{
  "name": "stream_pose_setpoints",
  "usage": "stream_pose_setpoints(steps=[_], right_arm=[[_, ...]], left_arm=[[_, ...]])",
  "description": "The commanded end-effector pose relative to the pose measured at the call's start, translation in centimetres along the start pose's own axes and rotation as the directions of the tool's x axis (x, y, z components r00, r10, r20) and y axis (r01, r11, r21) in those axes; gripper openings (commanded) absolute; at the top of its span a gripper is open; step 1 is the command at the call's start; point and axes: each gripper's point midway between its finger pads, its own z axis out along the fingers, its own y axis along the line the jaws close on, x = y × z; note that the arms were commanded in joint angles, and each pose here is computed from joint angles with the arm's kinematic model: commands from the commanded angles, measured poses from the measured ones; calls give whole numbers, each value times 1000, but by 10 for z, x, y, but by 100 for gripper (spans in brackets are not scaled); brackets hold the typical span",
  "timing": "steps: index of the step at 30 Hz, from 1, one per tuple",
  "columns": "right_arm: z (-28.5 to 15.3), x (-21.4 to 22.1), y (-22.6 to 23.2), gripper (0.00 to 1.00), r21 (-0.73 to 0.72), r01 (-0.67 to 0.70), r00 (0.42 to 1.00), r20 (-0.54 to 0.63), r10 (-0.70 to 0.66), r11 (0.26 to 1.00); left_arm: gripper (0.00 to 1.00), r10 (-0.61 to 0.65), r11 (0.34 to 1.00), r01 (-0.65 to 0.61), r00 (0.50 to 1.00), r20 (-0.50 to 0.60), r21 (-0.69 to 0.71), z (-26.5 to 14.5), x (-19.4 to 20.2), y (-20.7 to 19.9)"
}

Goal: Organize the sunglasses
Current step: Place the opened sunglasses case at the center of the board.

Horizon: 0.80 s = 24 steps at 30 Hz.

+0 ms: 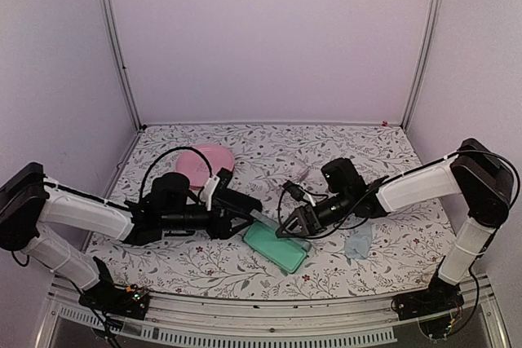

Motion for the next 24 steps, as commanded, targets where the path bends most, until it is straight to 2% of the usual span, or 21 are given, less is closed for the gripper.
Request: stream_pose_setpoints(steps=[1,5,8,16,24], right_arm=[[22,3,25,51,-142,92,987,-119,-110,986],[46,3,29,52,-180,114,966,-209,-152,977],[58,-7,28,53,-208,133,957,-227,-180,969],[82,-31,11,60,-210,141,939,-280,-197,968],[78,-44,-13,72,-143,142,941,-289,-178,979]], left_arm=[[63,28,979,-21,999,34,-201,-29,-10,36],[64,25,955,0,997,78,-297,-50,-22,52],[65,20,938,18,994,106,-345,-63,-27,59],[66,16,926,38,990,140,-377,-82,-29,60],[66,25,919,32,990,141,-392,-85,-31,62]])
